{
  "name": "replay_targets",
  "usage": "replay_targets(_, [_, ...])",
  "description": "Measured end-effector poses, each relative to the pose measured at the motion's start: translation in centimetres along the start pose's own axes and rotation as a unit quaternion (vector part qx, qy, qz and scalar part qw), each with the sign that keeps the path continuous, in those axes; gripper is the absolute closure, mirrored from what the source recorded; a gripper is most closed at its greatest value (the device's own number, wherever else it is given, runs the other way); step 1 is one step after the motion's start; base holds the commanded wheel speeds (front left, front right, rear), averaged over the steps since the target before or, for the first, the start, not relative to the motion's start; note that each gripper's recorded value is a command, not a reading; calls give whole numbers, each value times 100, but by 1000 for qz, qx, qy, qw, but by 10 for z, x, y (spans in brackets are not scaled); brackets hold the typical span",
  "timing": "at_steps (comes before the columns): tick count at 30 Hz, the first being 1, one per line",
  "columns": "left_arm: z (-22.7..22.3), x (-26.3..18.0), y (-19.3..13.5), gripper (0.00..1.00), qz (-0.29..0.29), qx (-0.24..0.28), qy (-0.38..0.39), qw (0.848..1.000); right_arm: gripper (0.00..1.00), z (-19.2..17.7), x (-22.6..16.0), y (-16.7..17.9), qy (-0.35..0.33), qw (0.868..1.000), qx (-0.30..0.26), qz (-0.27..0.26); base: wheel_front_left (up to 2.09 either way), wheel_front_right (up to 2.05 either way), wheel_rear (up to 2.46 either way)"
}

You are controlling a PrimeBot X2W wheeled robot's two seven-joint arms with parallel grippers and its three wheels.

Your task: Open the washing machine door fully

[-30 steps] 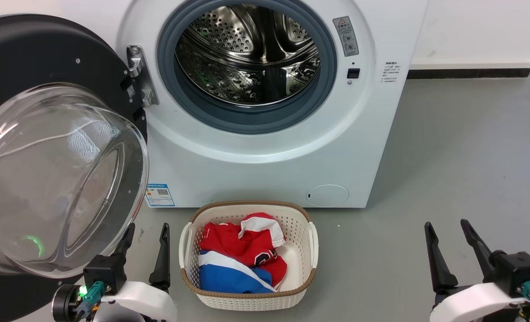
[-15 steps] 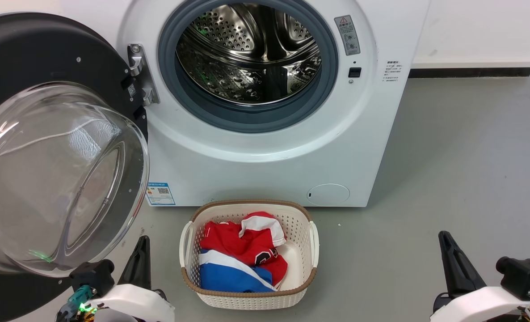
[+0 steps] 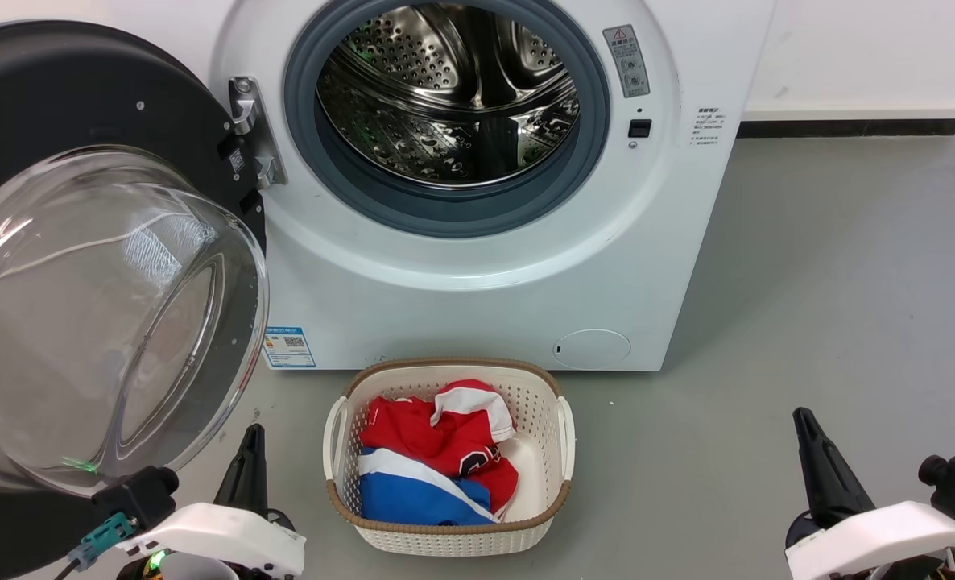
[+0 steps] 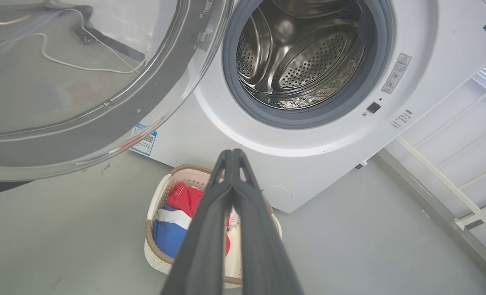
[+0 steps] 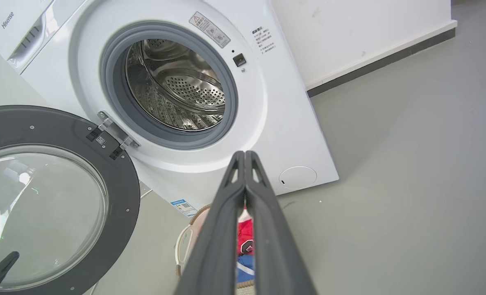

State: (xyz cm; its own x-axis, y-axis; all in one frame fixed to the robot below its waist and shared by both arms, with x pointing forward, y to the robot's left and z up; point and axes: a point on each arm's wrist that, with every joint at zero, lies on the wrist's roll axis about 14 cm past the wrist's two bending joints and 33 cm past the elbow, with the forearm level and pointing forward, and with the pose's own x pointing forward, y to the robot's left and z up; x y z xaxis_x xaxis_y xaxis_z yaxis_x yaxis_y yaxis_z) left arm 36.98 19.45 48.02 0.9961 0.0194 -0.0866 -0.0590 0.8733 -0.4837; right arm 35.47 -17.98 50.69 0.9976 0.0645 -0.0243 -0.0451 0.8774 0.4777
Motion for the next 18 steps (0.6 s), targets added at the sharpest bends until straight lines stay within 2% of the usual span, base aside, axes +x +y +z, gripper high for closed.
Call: replay_targets(18, [2,4,2,100,9,-135,7,991,100,2,7,-5,-6,991,136,-7,0,0,0])
